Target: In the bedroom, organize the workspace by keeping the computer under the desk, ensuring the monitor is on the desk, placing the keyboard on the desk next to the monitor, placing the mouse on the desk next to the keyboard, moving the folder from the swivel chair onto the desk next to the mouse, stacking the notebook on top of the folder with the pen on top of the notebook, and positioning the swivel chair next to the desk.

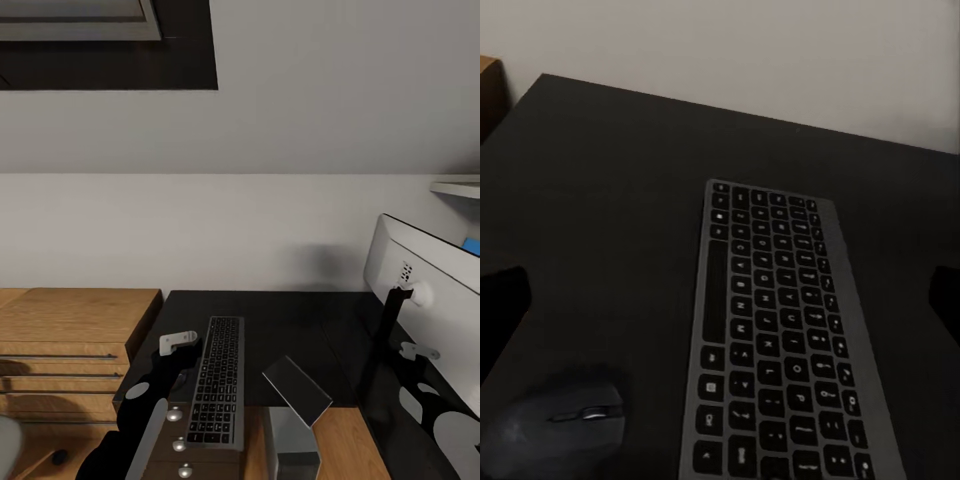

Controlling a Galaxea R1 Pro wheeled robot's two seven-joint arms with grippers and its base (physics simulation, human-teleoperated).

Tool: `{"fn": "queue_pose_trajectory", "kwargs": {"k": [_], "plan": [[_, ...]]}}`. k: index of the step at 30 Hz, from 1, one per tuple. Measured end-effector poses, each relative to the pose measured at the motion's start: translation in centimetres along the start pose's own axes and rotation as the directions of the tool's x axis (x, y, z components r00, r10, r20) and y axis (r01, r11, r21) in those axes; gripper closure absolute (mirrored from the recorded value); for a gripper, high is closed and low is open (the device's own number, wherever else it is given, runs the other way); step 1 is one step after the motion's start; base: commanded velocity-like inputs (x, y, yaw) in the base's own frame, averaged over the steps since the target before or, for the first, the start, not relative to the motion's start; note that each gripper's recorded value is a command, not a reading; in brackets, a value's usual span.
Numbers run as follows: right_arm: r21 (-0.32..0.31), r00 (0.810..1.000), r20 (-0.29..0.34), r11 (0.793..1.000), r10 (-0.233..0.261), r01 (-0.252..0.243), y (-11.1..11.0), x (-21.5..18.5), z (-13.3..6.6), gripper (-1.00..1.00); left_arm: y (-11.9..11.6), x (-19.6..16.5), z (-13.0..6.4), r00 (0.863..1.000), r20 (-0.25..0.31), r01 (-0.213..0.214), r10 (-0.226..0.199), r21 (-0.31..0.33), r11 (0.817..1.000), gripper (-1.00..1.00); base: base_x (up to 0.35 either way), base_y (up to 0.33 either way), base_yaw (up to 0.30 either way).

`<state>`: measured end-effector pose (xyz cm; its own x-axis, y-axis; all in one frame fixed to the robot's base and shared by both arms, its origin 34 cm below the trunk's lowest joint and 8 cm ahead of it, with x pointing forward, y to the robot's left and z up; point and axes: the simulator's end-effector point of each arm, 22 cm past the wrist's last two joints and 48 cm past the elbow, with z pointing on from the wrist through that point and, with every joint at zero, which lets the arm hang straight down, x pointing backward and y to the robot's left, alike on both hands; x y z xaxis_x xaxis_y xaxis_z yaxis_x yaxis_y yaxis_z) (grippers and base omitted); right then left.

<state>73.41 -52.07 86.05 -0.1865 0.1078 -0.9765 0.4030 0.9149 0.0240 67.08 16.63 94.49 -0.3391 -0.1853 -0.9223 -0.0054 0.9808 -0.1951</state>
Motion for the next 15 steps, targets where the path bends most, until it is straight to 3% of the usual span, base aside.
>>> {"fn": "queue_pose_trajectory", "kwargs": {"k": [9, 15], "plan": [[0.001, 1.000, 0.000, 1.000, 0.000, 0.000, -0.03, -0.02, -0.02, -1.00, -0.01, -0.02, -0.03, 1.000, 0.000, 0.000, 0.000, 0.000, 1.000, -1.00, 0.148, -0.002, 0.000], [0.001, 1.000, 0.000, 1.000, 0.000, 0.000, -0.03, 0.00, 0.00, -1.00, 0.00, 0.00, 0.00, 1.000, 0.000, 0.000, 0.000, 0.000, 1.000, -1.00, 0.046, 0.000, 0.000]]}}
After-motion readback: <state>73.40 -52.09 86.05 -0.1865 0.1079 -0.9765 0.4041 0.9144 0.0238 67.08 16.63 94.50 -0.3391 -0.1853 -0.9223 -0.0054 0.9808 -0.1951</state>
